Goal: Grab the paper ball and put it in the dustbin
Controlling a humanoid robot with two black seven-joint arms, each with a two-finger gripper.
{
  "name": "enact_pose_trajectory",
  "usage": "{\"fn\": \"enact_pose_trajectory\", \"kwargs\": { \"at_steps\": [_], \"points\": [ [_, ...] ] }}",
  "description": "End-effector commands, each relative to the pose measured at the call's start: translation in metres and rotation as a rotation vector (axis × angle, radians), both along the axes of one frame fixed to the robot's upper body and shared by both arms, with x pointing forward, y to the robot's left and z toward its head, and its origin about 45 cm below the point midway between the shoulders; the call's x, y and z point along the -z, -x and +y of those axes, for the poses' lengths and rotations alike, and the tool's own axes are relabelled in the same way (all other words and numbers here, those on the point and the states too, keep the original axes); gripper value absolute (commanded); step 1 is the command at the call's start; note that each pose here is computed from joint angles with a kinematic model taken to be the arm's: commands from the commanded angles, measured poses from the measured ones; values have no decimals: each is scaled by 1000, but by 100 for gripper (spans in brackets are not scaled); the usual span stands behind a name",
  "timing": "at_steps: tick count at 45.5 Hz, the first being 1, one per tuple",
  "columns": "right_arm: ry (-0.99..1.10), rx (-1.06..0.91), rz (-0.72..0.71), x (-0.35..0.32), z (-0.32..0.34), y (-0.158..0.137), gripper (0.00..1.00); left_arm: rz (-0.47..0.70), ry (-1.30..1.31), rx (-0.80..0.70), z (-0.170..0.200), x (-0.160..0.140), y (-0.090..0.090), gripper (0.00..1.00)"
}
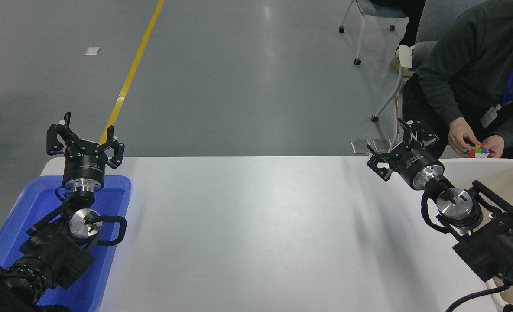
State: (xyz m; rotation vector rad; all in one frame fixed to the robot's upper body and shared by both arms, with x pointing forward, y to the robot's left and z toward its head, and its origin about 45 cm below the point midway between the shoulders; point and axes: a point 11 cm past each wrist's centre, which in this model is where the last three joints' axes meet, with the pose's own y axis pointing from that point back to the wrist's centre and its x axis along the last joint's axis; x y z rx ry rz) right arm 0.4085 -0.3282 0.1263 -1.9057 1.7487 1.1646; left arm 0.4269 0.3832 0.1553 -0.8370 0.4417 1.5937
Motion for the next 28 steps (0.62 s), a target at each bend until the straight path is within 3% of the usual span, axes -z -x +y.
{"fn": "enact_pose_trajectory", "kwargs": {
  "at_steps": [1,28],
  "points": [
    [-53,-11,0,19,-1,22,100,0,0,0,0,0,0,99],
    [-92,-19,-43,19,-8,31,100,0,0,0,0,0,0,99]
  ]
}}
